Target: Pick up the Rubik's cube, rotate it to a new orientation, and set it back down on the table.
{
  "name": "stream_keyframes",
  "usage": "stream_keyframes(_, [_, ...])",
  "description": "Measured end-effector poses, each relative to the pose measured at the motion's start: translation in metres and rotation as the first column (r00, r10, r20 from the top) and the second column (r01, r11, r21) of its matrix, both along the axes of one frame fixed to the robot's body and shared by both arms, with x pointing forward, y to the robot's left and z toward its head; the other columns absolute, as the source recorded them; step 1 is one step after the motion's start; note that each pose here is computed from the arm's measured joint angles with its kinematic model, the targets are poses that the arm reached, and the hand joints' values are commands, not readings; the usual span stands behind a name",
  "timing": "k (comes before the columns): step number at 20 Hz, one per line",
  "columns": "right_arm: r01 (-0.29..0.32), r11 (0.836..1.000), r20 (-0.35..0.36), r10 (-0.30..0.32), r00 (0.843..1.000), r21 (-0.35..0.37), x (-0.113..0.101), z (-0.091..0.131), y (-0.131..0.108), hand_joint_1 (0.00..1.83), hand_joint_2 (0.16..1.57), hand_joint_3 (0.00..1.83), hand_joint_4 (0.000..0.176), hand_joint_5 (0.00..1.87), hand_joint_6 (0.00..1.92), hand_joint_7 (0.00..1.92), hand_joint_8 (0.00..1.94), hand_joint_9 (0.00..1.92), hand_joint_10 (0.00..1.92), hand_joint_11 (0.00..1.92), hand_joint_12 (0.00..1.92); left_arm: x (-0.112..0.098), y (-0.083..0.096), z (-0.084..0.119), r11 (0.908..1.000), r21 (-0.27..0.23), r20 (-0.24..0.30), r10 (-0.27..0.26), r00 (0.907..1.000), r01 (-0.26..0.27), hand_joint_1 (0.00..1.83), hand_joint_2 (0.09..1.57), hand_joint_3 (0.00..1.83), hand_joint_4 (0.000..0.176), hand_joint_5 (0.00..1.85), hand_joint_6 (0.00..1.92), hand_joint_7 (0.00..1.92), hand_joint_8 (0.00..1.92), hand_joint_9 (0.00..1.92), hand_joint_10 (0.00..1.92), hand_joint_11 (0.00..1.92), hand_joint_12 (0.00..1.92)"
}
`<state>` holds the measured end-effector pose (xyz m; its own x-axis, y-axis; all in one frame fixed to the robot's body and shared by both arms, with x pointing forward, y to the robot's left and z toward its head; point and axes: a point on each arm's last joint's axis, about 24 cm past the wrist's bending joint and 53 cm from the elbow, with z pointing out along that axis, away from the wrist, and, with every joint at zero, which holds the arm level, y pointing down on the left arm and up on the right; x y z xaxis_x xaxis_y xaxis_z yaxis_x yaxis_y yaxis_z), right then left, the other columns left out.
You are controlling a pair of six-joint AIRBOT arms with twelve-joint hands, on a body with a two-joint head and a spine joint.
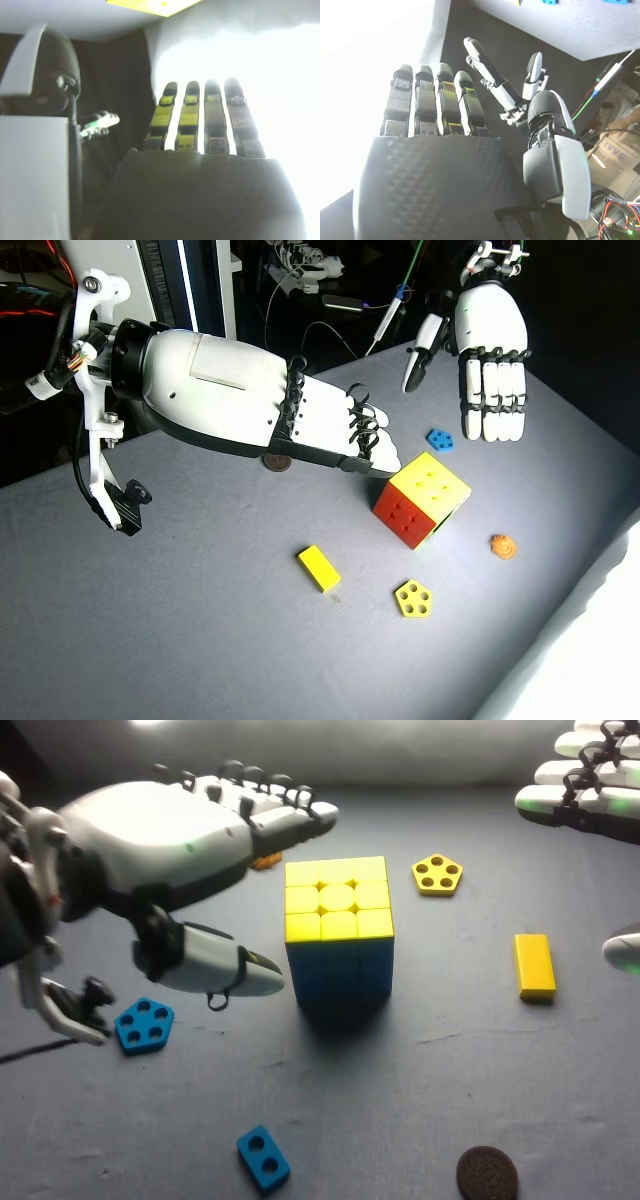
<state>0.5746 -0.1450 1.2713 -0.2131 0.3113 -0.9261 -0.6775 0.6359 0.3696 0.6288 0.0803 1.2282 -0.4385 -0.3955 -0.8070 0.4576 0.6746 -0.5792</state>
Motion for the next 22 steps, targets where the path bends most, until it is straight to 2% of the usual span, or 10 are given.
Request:
stream_keyframes(2, [0.0, 1.0, 0.0, 0.0, 1.0, -0.001, 0.0, 0.0, 0.0, 0.06, 1.26, 0.01, 0.0, 0.04, 0.0, 0.04, 0.0, 0.01, 0.0, 0.0, 0.0, 0.004, -0.003, -0.005, 0.9994, -0.014, -0.017, 0.03, 0.9994, -0.031, 0.97, 1.04, 0.0, 0.0, 0.0, 0.0, 0.0, 0.0, 0.0, 0.0, 0.01, 0.01])
stream_keyframes(4, [0.0, 1.0, 0.001, 0.0, 1.0, -0.001, 0.0, 0.0, 0.0, 0.08, 1.26, 0.01, 0.0, 0.08, 0.02, 0.06, 0.01, 0.04, 0.01, 0.0, 0.0, 0.011, 0.0, -0.006, 0.9961, -0.033, -0.031, 0.081, 0.9963, -0.082, 0.93, 1.02, 0.0, 0.0, 0.0, 0.0, 0.0, 0.0, 0.0, 0.0, 0.02, 0.01])
stream_keyframes(7, [0.0, 1.0, 0.003, 0.0, 1.0, -0.004, 0.0, 0.0, 0.0, 0.03, 1.26, 0.01, 0.0, 0.05, 0.0, 0.04, 0.0, 0.0, 0.0, 0.0, 0.0, 0.022, 0.005, -0.012, 0.9843, -0.049, -0.06, 0.167, 0.9842, -0.17, 0.98, 1.0, 0.0, 0.0, 0.0, 0.0, 0.0, 0.0, 0.0, 0.0, 0.04, 0.02])
stream_keyframes(10, [0.0, 1.0, 0.005, 0.0, 1.0, -0.006, 0.0, 0.0, 0.0, 0.08, 1.25, 0.0, 0.0, 0.05, 0.01, 0.05, 0.01, 0.02, 0.01, 0.0, 0.0, 0.027, 0.0, -0.021, 0.9733, -0.035, -0.091, 0.223, 0.9706, -0.227, 0.91, 1.05, 0.01, 0.0, 0.0, 0.0, 0.0, 0.0, 0.0, 0.0, 0.0, 0.0])
stream_keyframes(15, [-0.001, 1.0, 0.009, 0.001, 1.0, -0.005, 0.0, 0.001, 0.0, 0.07, 1.25, 0.0, 0.0, 0.08, 0.02, 0.09, 0.01, 0.07, 0.02, 0.0, 0.0, 0.027, -0.014, -0.037, 0.9701, 0.02, -0.118, 0.242, 0.9629, -0.242, 0.89, 1.07, 0.01, 0.0, 0.0, 0.0, 0.0, 0.0, 0.0, 0.0, 0.0, 0.0])
stream_keyframes(19, [-0.003, 1.0, 0.01, 0.003, 1.0, -0.006, -0.001, 0.001, 0.001, 0.08, 1.24, 0.0, 0.0, 0.08, 0.01, 0.12, 0.02, 0.11, 0.04, 0.0, 0.0, 0.031, -0.012, -0.045, 0.9558, 0.052, -0.128, 0.294, 0.9473, -0.289, 0.89, 1.05, 0.0, 0.0, 0.0, 0.0, 0.0, 0.0, 0.0, 0.0, 0.0, 0.0])
stream_keyframes(22, [-0.004, 1.0, 0.012, 0.004, 1.0, -0.008, -0.001, 0.001, 0.001, 0.08, 1.25, 0.0, 0.0, 0.07, 0.01, 0.1, 0.0, 0.09, 0.02, 0.0, 0.0, 0.038, -0.012, -0.049, 0.9474, 0.061, -0.128, 0.32, 0.9388, -0.314, 0.9, 1.05, 0.0, 0.0, 0.0, 0.0, 0.0, 0.0, 0.0, 0.0, 0.01, 0.01])
